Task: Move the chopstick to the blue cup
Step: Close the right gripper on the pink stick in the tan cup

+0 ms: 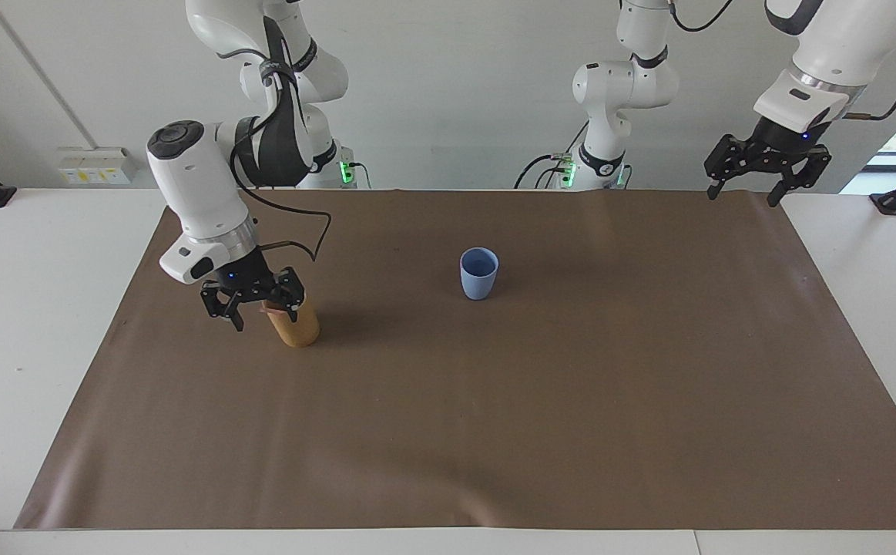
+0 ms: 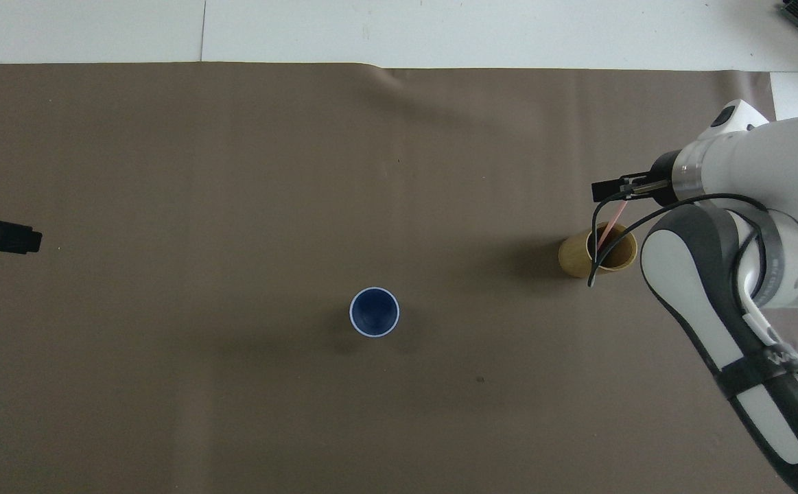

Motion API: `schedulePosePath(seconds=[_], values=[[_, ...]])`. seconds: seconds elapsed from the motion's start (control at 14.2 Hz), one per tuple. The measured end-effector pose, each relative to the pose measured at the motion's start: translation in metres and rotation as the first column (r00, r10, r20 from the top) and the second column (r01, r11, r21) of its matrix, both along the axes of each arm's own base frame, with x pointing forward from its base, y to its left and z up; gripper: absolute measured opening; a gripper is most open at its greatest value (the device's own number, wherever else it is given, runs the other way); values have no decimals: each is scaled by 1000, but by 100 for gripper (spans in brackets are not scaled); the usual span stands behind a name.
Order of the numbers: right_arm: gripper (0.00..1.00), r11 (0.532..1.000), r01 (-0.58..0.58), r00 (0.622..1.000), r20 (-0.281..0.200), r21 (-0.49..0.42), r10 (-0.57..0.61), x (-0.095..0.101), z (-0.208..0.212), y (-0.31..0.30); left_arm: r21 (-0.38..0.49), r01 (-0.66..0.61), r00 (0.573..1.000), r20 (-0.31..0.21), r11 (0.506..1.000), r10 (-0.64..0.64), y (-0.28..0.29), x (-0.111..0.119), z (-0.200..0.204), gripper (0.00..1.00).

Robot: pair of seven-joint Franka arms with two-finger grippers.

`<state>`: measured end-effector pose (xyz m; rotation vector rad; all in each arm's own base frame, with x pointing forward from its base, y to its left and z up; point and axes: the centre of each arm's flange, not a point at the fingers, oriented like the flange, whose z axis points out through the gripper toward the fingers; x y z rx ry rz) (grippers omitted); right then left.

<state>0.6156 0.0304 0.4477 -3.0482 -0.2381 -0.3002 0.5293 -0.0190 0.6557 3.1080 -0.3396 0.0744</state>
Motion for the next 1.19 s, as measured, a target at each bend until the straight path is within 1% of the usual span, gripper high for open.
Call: schedulePosePath(seconds=[0.07,0.14,0.21,0.28,0.35,0.42,0.49,0.56,0.77,0.84,0.91,1.19], values=[[98,1000,-3,1000,-22,0,3,-2,-2,-5,2,0,1000,-10,1000,0,2,4,1,100],[94,1000,-2,999,-38,7,2,-4,-3,-8,3,0,1000,-18,1000,0,2,6,1,100],[94,1000,5,999,-52,25,-3,-6,-3,-9,3,0,1000,-30,1000,0,3,6,-1,100],[86,999,6,998,-61,37,-4,-7,-2,-8,3,0,999,-42,1000,0,3,5,-3,100],[75,999,7,998,-68,41,-4,-9,-2,-8,4,1,999,-52,1000,-1,2,4,-4,100],[67,999,7,997,-75,42,-4,-10,-2,-8,4,2,998,-61,1000,-2,2,3,-5,100],[67,999,6,997,-80,43,-3,-10,-1,-8,4,3,998,-66,1000,-3,1,1,-6,100],[59,999,6,997,-82,43,-2,-11,-1,-8,4,3,998,-69,1000,-3,2,0,-7,100],[26,999,6,997,-81,43,-2,-11,0,-7,4,-2,998,-67,1000,2,4,-1,-6,100],[16,999,5,997,-81,43,-2,-11,0,-7,4,-3,998,-66,1000,3,5,-1,-5,100],[8,999,4,997,-80,44,-1,-11,0,-6,4,-3,998,-66,1000,4,5,-2,-5,100],[8,999,-1,997,-72,44,4,-10,3,-3,4,-3,997,-83,1000,4,5,-4,-6,100]])
